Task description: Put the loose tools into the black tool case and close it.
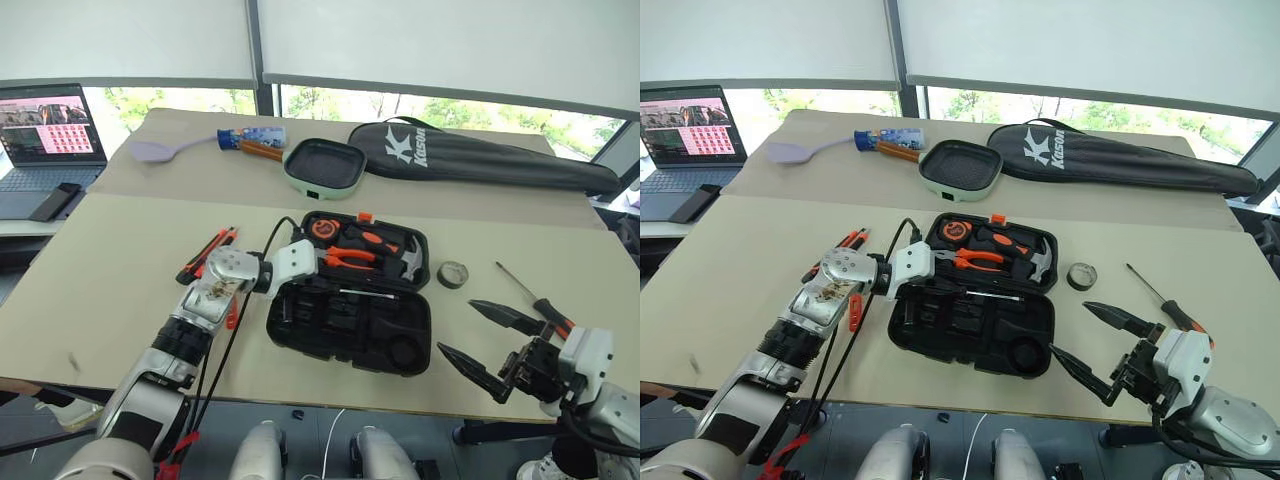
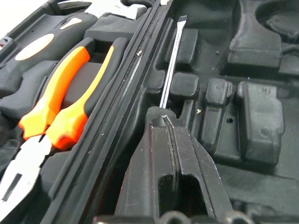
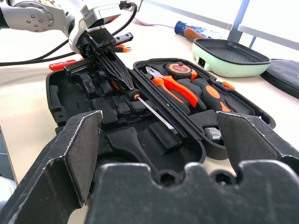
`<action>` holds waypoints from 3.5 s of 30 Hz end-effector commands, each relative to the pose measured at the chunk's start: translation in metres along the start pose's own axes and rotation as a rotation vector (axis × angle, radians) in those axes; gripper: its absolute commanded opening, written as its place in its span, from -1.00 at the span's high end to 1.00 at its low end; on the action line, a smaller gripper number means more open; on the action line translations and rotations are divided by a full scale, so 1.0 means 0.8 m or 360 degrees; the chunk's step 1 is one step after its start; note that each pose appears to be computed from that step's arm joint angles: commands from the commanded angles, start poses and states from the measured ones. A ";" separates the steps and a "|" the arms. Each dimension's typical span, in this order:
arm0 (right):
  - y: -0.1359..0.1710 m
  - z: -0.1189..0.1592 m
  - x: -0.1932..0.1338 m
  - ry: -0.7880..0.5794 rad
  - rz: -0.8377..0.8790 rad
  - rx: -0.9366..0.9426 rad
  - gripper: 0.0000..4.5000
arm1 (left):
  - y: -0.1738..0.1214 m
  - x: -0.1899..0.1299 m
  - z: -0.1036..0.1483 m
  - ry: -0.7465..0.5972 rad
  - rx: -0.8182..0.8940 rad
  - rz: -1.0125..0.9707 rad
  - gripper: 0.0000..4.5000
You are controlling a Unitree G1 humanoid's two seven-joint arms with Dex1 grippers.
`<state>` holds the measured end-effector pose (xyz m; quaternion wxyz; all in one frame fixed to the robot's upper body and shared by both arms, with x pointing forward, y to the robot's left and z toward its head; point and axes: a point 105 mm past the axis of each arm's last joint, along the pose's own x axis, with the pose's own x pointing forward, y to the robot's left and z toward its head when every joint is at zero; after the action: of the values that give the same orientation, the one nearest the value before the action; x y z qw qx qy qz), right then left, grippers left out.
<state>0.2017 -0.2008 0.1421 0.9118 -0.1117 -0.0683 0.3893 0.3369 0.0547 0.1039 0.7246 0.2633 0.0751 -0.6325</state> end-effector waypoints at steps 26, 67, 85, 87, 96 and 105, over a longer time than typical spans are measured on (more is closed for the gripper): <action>-0.038 -0.050 -0.192 0.0466 -0.0882 0.0052 -1.00 | -0.065 -0.217 -0.031 -0.0478 -0.0261 0.0536 -0.97; -0.226 -0.065 -0.105 0.0969 -0.0372 0.0016 0.58 | -0.110 -0.162 0.046 -0.0746 -0.0311 0.0286 -1.00; -0.009 0.017 0.148 0.0945 0.0833 -0.0087 0.58 | -0.114 -0.187 0.001 -0.0589 -0.0414 0.0504 -1.00; -0.015 0.011 0.149 0.1041 0.0846 -0.0183 0.58 | -0.115 -0.187 0.000 -0.0581 -0.0411 0.0512 -1.00; -0.029 -0.007 0.134 0.1218 0.0884 -0.0319 0.58 | -0.113 -0.186 -0.005 -0.0568 -0.0400 0.0534 -1.00; -0.015 -0.021 0.143 0.1182 0.0884 -0.0227 0.58 | -0.114 -0.182 -0.004 -0.0573 -0.0386 0.0517 -1.00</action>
<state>0.2929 -0.1290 0.1303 0.7243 -0.3193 0.2744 0.5461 0.2234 0.1801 0.1339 0.8472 0.0556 -0.0072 -0.5282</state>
